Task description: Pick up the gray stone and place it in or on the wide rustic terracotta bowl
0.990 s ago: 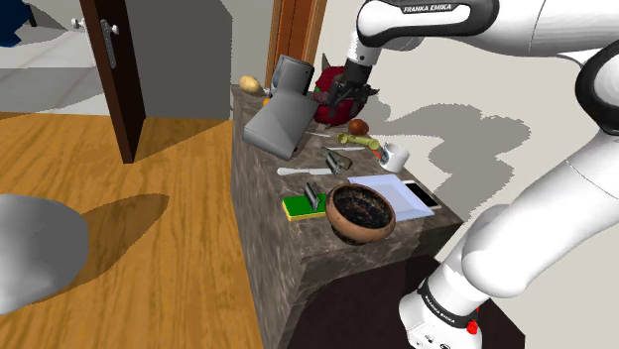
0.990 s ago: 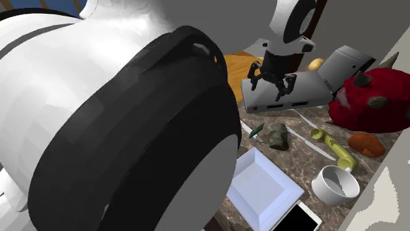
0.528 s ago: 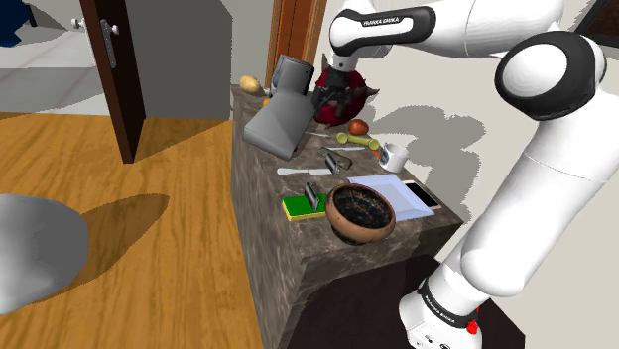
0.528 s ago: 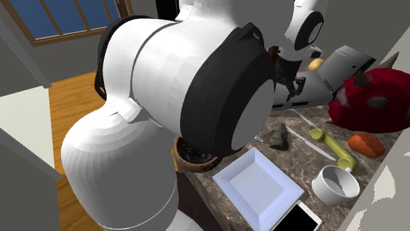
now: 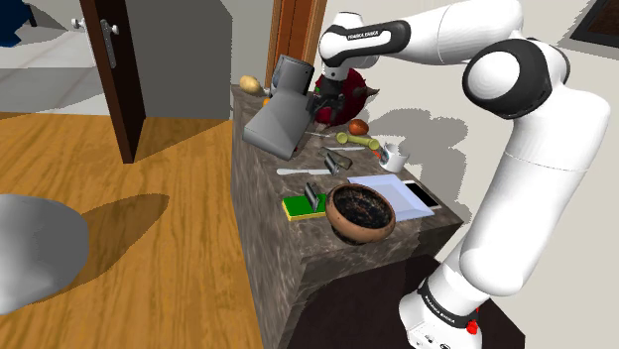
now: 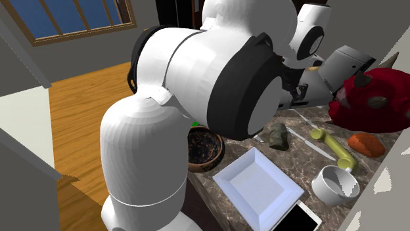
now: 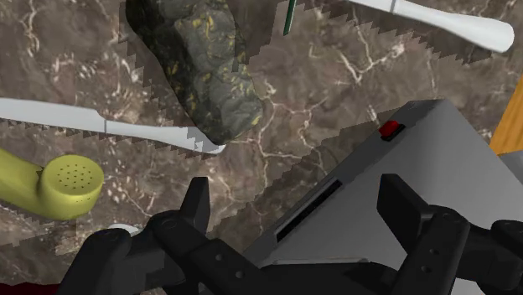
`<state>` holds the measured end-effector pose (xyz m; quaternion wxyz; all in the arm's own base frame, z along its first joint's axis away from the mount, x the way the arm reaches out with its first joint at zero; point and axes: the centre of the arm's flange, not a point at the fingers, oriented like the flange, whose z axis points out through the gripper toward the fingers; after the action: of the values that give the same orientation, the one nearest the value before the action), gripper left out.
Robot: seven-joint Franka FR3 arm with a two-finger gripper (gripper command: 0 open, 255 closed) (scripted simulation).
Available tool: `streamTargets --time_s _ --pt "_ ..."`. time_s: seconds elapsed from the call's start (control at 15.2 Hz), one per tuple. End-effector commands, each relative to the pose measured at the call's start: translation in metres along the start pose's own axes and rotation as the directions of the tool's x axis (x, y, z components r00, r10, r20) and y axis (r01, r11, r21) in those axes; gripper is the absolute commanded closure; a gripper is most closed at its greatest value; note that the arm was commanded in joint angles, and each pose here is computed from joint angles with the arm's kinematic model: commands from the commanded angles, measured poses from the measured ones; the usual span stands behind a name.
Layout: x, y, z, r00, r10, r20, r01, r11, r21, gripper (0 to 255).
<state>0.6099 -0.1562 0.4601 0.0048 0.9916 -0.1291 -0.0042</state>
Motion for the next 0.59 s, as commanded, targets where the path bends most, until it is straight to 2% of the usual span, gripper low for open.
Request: streamTargets --time_s 0.0,0.07,0.53 --pt "0.0006 0.0006 0.0099 1.0 0.0 0.0 0.0 1.0 0.0 0" --pt "0.0006 0.0006 0.0182 1.0 0.0 0.0 0.0 1.0 0.0 0" --pt "0.0006 0.0006 0.0182 1.0 0.0 0.0 0.0 1.0 0.0 0"
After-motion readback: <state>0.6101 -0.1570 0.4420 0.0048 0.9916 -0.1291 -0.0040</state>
